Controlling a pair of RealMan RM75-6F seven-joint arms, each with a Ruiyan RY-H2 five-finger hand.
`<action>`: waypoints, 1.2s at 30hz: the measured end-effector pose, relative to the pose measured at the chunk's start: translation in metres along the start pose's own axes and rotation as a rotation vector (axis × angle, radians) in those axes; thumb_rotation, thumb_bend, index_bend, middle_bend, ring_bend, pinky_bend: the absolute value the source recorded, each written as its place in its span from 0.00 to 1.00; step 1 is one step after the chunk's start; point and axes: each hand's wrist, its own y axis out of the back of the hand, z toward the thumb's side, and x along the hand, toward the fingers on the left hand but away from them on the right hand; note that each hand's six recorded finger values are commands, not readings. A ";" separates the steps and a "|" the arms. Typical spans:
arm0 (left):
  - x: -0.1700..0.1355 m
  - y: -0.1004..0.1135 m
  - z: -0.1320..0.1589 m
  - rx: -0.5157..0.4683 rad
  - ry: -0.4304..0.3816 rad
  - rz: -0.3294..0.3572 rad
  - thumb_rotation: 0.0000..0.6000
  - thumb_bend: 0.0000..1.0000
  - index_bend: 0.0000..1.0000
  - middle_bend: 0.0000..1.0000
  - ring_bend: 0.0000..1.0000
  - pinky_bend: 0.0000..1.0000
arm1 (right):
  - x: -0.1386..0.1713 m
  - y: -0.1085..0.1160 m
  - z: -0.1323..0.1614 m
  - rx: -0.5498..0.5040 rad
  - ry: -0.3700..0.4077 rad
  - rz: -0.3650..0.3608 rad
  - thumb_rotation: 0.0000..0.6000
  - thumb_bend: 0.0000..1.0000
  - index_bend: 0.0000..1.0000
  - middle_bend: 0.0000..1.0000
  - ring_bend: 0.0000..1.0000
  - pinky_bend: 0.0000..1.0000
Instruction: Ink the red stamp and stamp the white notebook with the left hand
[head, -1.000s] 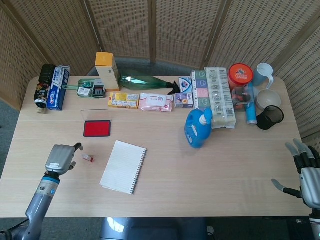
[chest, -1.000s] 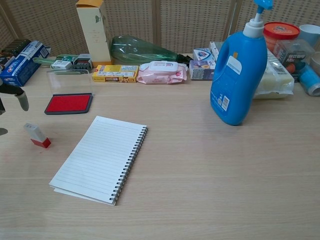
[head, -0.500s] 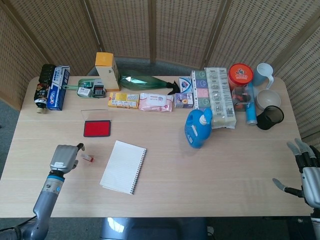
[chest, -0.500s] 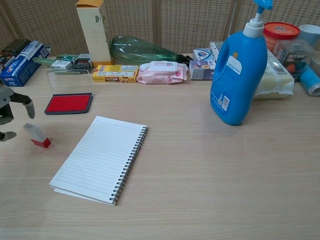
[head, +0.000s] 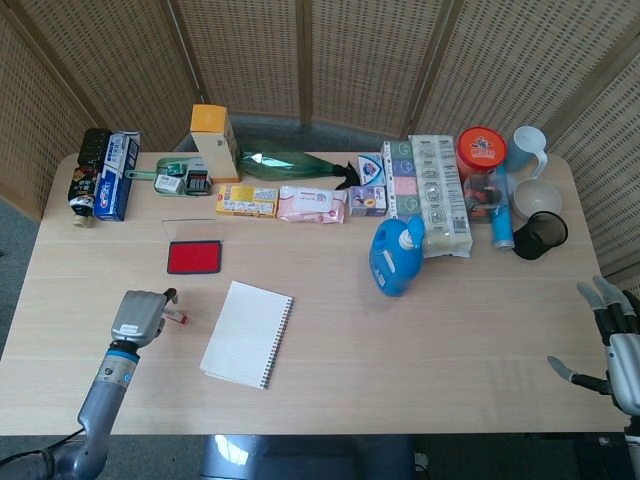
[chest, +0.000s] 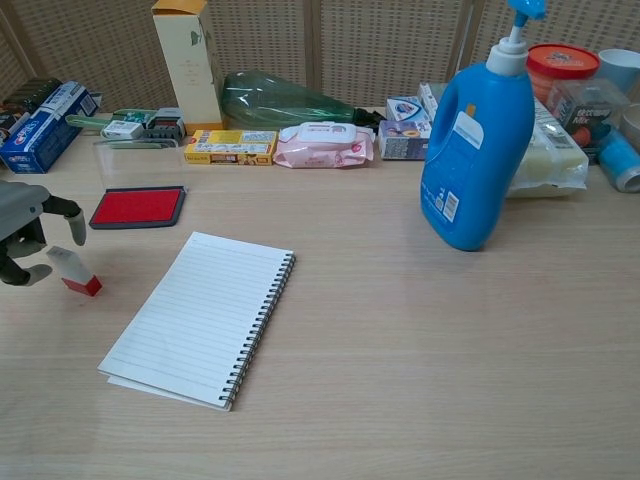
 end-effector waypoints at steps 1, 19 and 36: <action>0.000 0.000 0.000 -0.001 0.000 0.001 1.00 0.34 0.41 1.00 1.00 1.00 | 0.000 0.000 0.000 0.000 0.000 0.000 0.87 0.00 0.02 0.00 0.00 0.00; 0.006 0.000 0.007 0.018 -0.001 0.009 1.00 0.36 0.52 1.00 1.00 1.00 | 0.000 -0.001 0.000 0.001 -0.003 0.006 0.87 0.00 0.03 0.00 0.00 0.00; 0.008 -0.001 0.008 0.047 0.005 0.007 1.00 0.36 0.59 1.00 1.00 1.00 | -0.001 -0.001 0.000 0.000 -0.005 0.007 0.87 0.00 0.03 0.00 0.00 0.00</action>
